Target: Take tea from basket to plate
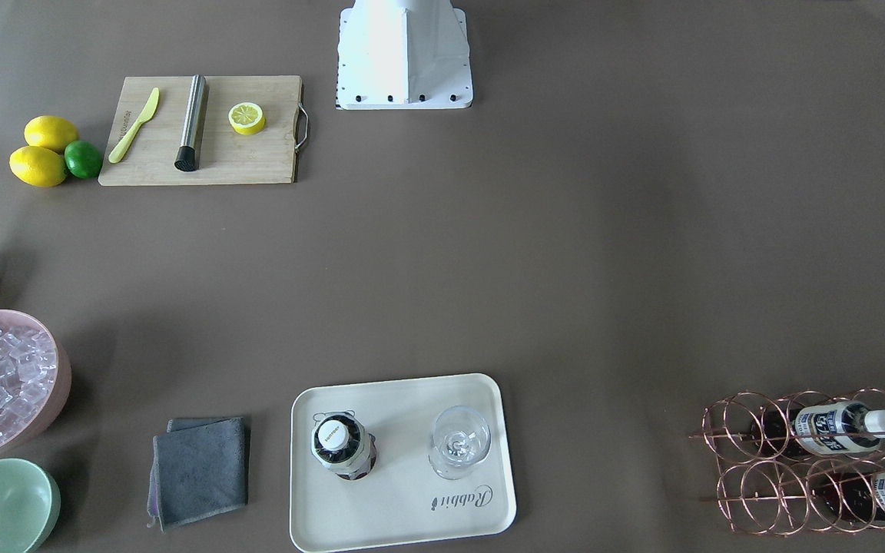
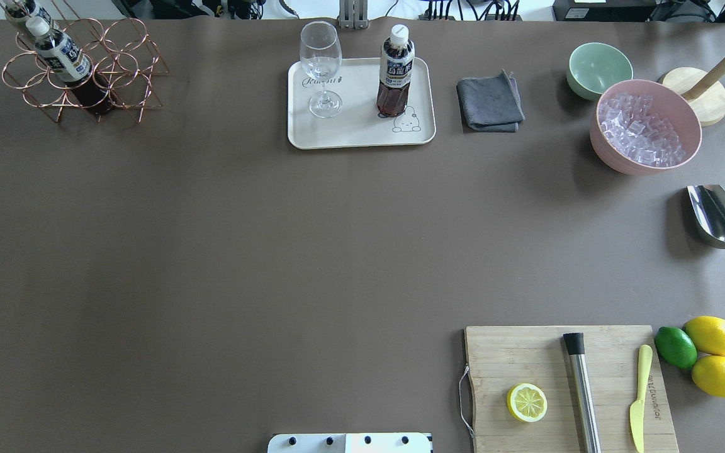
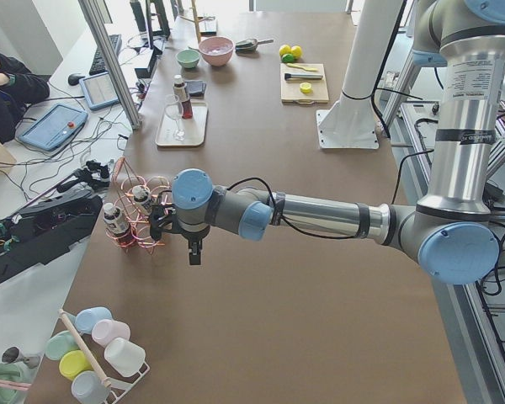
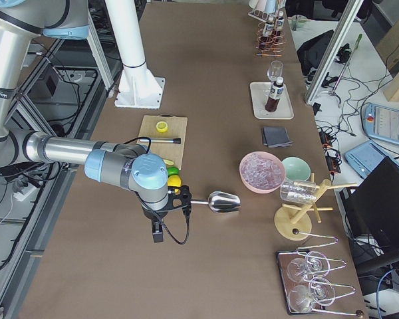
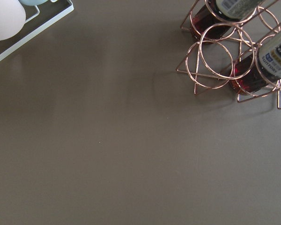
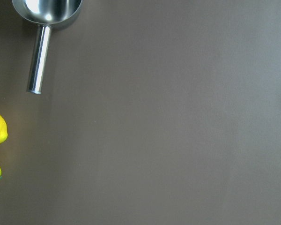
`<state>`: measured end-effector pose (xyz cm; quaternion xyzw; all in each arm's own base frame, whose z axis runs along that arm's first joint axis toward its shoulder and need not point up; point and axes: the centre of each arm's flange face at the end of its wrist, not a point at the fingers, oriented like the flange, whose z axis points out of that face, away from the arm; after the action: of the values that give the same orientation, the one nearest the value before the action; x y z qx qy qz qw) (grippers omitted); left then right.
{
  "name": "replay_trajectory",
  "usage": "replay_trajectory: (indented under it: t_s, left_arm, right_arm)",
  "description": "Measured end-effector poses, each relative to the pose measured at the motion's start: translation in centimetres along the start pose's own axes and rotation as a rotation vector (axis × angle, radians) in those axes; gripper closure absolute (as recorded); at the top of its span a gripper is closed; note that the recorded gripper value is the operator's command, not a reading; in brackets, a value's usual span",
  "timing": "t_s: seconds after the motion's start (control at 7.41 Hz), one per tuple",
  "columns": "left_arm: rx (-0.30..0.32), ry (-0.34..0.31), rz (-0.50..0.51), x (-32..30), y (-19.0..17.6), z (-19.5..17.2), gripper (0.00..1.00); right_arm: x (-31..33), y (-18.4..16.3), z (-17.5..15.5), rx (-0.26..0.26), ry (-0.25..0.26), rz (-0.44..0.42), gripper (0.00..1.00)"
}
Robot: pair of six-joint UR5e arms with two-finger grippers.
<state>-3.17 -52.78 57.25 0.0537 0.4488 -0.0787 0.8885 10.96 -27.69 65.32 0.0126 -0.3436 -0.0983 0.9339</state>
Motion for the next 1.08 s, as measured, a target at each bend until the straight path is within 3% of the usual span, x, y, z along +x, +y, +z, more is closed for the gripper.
replay_trajectory:
  t_s: [0.27, 0.54, 0.81, 1.08]
  left_arm:
    - [-0.021, -0.026, 0.079, -1.4, 1.1, 0.8, 0.02]
    - [-0.065, -0.137, 0.011, -3.3, 1.2, 0.5, 0.02]
    - [-0.101, -0.184, -0.029, -5.4, 1.9, -1.0, 0.02]
    - [-0.093, -0.258, -0.024, -6.2, 2.0, -1.8, 0.02]
  right_arm:
    - [0.3, 0.9, 0.4, -0.002, -0.01, 0.014, 0.01]
    - [0.4, 1.1, 0.4, -0.004, -0.005, 0.009, 0.01]
    - [0.4, 1.1, 0.4, -0.006, -0.004, 0.007, 0.01]
    - [0.4, 1.2, 0.4, -0.006, -0.002, 0.006, 0.01]
